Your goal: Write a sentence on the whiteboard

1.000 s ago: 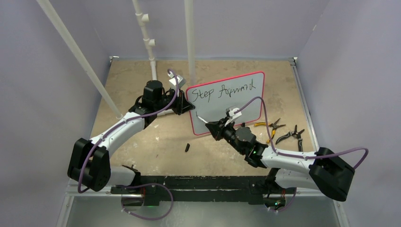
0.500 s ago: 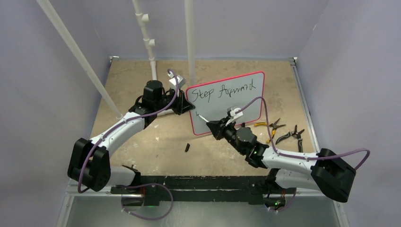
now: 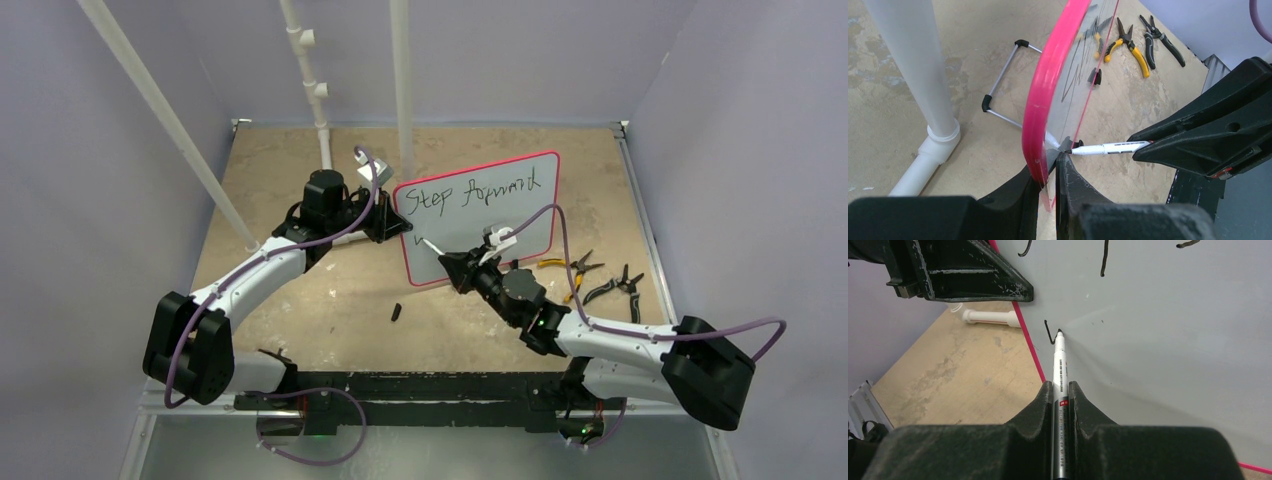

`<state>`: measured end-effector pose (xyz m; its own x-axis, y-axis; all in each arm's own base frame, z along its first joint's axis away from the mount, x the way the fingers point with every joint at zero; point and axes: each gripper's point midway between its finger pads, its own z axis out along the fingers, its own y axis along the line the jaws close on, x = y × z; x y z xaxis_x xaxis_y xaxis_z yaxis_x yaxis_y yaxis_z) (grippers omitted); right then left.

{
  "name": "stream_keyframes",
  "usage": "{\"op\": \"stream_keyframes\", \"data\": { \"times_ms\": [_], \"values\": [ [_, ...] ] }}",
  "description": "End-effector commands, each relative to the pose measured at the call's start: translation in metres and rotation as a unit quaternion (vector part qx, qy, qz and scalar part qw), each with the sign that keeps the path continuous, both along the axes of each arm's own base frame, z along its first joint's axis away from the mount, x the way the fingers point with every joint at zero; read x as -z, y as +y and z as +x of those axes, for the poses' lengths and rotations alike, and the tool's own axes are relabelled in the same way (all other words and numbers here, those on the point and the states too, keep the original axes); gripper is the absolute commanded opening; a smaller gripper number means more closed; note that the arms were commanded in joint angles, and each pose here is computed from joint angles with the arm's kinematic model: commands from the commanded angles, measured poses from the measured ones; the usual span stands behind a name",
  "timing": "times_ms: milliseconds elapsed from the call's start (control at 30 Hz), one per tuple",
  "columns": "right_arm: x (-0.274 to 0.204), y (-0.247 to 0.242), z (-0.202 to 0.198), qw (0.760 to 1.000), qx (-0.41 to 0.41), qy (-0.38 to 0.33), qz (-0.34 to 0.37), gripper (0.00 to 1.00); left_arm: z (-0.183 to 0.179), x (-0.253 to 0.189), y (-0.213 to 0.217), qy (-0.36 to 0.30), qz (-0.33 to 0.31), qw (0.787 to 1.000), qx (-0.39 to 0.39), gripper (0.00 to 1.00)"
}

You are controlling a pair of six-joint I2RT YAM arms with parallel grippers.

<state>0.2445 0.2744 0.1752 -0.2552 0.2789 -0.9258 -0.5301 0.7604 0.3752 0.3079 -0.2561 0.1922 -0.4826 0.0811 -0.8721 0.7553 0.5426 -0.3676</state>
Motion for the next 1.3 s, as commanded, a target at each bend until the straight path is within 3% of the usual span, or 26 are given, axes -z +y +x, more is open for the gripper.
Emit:
{"op": "stream_keyframes", "data": {
  "times_ms": [0, 767, 1267],
  "values": [
    [-0.032, -0.006, 0.013, 0.999, 0.035, -0.033, 0.025, 0.00, -0.008, 0.032, 0.003, 0.048, 0.041, 0.998, -0.008, 0.00],
    [0.009, -0.018, 0.002, 0.999, 0.036, 0.014, -0.001, 0.00, -0.007, 0.031, 0.003, 0.047, 0.039, 0.998, -0.007, 0.00],
    [-0.021, -0.018, 0.010, 0.998, 0.051, -0.015, 0.027, 0.00, -0.007, 0.031, 0.003, 0.047, 0.039, 0.998, -0.008, 0.00]
  ]
}}
